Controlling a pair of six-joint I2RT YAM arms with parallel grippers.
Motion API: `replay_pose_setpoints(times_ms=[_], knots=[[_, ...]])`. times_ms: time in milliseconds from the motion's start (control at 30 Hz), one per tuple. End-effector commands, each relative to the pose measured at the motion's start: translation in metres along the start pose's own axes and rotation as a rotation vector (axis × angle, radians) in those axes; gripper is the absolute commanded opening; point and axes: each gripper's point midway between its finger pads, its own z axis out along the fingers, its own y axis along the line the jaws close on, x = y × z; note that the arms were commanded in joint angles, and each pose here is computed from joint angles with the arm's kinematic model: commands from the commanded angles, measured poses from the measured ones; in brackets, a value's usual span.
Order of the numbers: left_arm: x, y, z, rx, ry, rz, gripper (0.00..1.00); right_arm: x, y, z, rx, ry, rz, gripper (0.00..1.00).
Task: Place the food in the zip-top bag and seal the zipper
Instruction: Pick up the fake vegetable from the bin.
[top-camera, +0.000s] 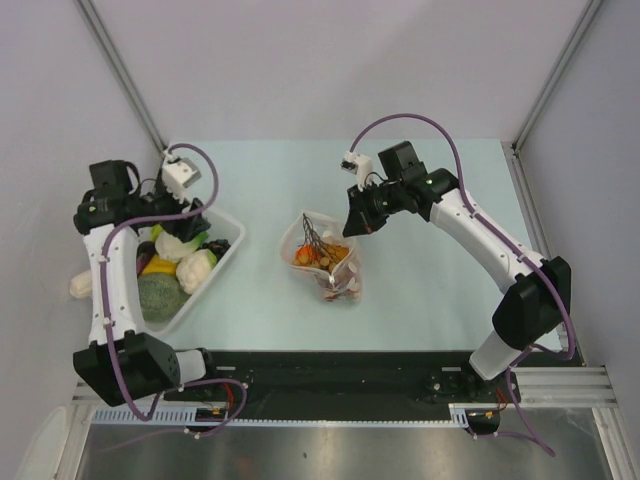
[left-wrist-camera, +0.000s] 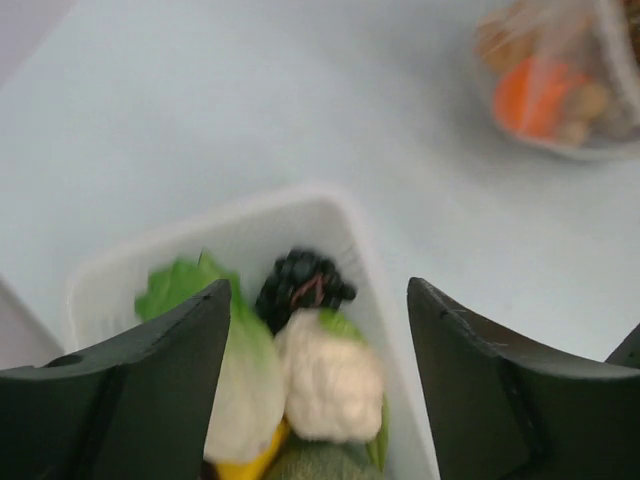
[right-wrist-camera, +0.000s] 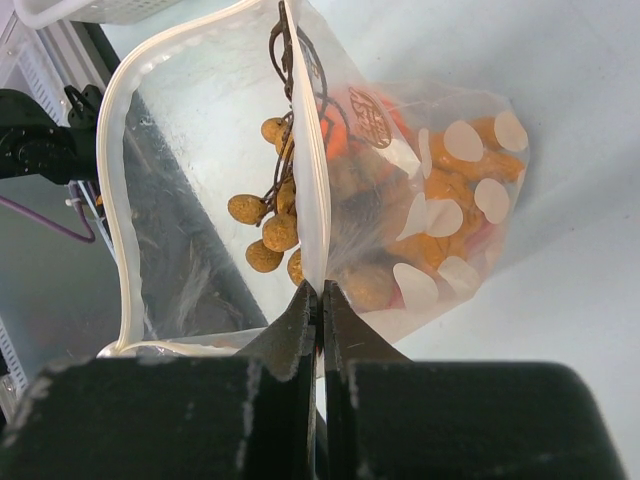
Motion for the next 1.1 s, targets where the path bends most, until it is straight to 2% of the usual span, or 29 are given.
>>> replay_pose_setpoints(times_ms=[0, 133, 300, 467, 567, 800, 1067], knots=[[0.060, 0.037, -0.027, -0.119, 0.121, -0.302, 0.79, -0.017, 0.007, -0.007, -0.013, -0.041, -0.048, 0.00], [0.102, 0.078, -0.040, -0.243, 0.237, -0.443, 0.87, -0.015, 0.009, -0.004, -0.013, -0.033, -0.051, 0.00], [0.131, 0.115, -0.063, -0.449, 0.358, -0.531, 0.88, -0.014, 0.009, -0.007, -0.002, -0.033, -0.062, 0.00], [0.148, 0.127, -0.077, -0.559, 0.431, -0.548, 0.77, -0.013, 0.009, -0.007, -0.016, -0.031, -0.061, 0.00], [0.168, 0.127, -0.080, -0.554, 0.517, -0.564, 0.70, -0.013, 0.010, -0.008, -0.021, -0.033, -0.069, 0.00], [0.217, 0.125, -0.092, -0.471, 0.667, -0.545, 0.72, -0.016, 0.010, -0.010, -0.024, -0.044, -0.063, 0.00], [0.247, 0.112, -0.074, -0.340, 0.722, -0.544, 0.69, -0.017, 0.011, -0.009, -0.018, -0.041, -0.060, 0.00]])
